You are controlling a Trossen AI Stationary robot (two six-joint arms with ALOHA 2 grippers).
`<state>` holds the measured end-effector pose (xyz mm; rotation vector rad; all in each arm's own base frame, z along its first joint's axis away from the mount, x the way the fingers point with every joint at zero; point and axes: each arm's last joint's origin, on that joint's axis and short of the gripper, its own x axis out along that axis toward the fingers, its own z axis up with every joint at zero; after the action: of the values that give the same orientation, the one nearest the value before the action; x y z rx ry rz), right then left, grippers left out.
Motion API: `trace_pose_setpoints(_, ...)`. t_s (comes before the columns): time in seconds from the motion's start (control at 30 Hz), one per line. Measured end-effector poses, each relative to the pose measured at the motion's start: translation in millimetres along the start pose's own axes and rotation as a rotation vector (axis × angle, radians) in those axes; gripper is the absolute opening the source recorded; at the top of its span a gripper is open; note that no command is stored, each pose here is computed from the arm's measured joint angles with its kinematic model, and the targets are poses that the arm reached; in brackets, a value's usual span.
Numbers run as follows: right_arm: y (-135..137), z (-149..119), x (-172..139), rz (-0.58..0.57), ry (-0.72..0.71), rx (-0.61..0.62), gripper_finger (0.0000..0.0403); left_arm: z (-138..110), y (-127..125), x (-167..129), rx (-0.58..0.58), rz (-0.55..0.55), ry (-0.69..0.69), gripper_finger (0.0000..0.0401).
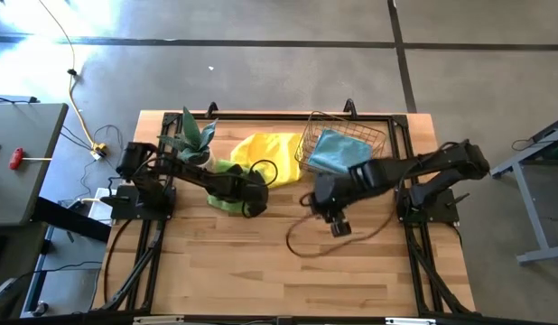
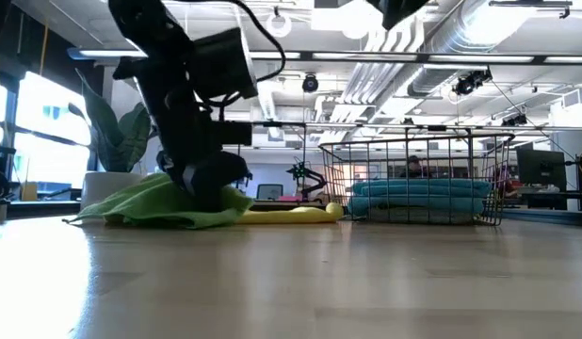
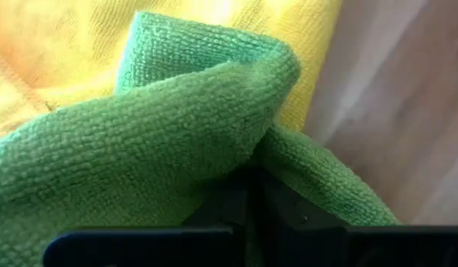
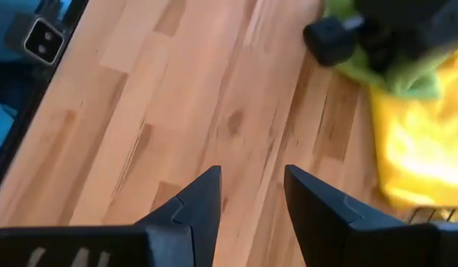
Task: Fold microfiber towels
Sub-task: Move the green and yellow microfiber towels to the center of the table
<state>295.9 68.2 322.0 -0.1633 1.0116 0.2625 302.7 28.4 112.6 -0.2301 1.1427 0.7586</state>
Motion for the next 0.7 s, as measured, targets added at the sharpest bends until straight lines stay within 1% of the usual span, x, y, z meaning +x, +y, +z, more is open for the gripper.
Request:
trace_pose_setpoints(0.07,10,2,1,-0.02,-0.015,-0.046,0.014,-7,-11,-2,0.01,-0.002,-0.011,0.001)
trace_pose_setpoints(0.17,24,3,10,-0.058,-0.066,-0.09,0.014,-17,-30,-11,0.031,-0.062,-0.041,0.001)
trace_pose_setpoints(0.27,37,-3,28,-0.05,-0.112,-0.12,0.014,-25,-53,-22,0.062,-0.186,-0.086,0.001)
trace_pose_setpoints(0.4,47,-20,62,-0.049,-0.195,-0.137,0.014,-37,-83,-39,0.106,-0.376,-0.157,0.001)
trace_pose_setpoints(0.53,50,-36,85,-0.063,-0.31,-0.101,0.014,-45,-104,-53,0.133,-0.568,-0.195,0.001)
trace_pose_setpoints(0.6,50,-42,93,-0.077,-0.355,-0.059,0.014,-45,-113,-62,0.126,-0.654,-0.251,0.001)
trace_pose_setpoints(0.7,49,-48,100,-0.093,-0.444,0.01,0.014,-38,-122,-72,0.144,-0.744,-0.363,0.001)
